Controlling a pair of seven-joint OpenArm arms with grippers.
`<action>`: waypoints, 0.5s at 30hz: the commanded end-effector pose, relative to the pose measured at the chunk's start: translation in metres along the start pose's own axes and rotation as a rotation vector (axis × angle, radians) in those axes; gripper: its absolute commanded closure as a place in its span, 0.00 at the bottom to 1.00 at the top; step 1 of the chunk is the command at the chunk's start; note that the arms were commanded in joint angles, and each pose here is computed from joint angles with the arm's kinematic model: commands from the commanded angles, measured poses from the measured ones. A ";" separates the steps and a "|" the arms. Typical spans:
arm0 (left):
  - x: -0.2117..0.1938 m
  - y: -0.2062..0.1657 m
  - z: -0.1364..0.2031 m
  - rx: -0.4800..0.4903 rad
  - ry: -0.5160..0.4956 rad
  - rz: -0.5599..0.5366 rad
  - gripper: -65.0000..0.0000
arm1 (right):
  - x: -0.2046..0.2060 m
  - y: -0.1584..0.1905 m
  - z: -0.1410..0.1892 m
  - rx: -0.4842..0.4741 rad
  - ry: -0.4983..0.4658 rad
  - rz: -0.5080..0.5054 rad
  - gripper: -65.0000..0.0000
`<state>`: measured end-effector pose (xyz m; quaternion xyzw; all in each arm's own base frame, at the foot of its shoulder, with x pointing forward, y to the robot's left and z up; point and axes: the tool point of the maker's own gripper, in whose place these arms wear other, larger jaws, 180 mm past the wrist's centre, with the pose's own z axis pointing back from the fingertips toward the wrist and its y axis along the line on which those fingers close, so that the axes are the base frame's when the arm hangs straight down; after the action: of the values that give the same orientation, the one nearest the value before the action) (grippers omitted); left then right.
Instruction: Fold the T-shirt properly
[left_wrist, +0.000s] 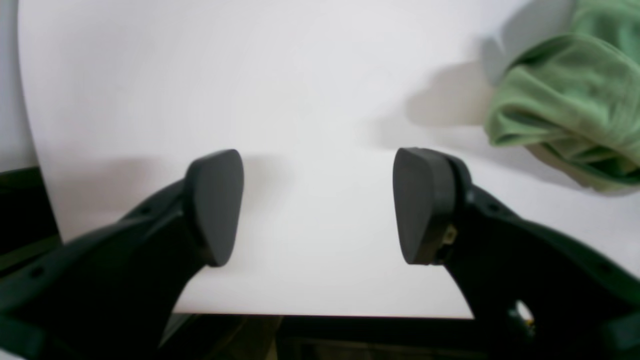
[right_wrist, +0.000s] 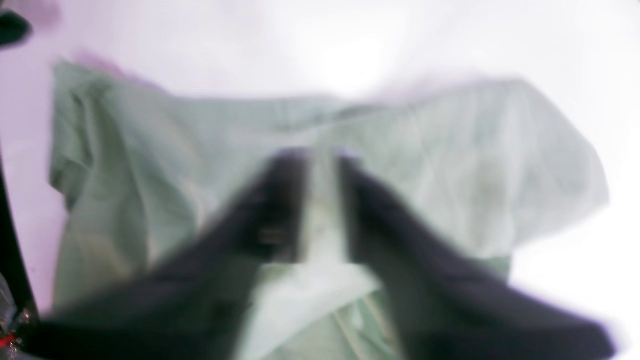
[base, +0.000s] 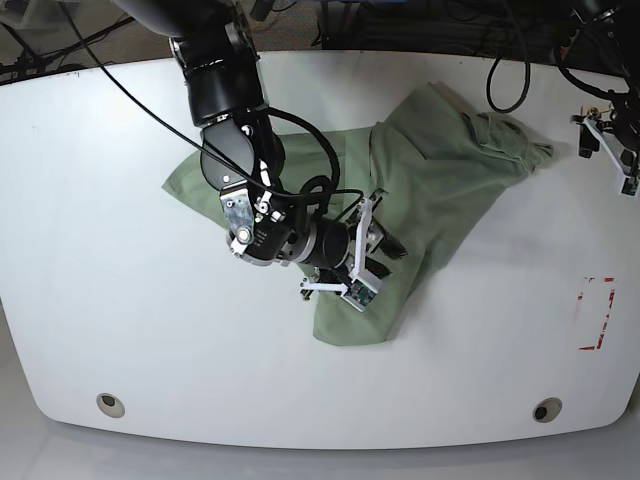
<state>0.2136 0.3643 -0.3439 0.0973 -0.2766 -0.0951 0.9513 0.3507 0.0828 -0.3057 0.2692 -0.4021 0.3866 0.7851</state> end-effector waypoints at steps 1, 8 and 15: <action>0.007 0.008 0.007 0.024 -0.024 -0.018 0.36 | -0.006 -0.007 0.008 -0.020 -0.027 -0.048 0.43; 0.006 0.006 0.005 0.016 -0.019 -0.022 0.43 | -0.050 -0.016 0.020 -0.067 -0.007 -0.207 0.27; 0.008 0.000 0.002 -0.001 -0.016 -0.035 0.43 | -0.083 0.010 0.019 -0.019 0.065 -0.259 0.37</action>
<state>0.2111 0.3614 -0.3483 0.0942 -0.2694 -0.1008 0.9531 0.2970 0.0386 -0.3796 0.2891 -0.3206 0.2853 0.8557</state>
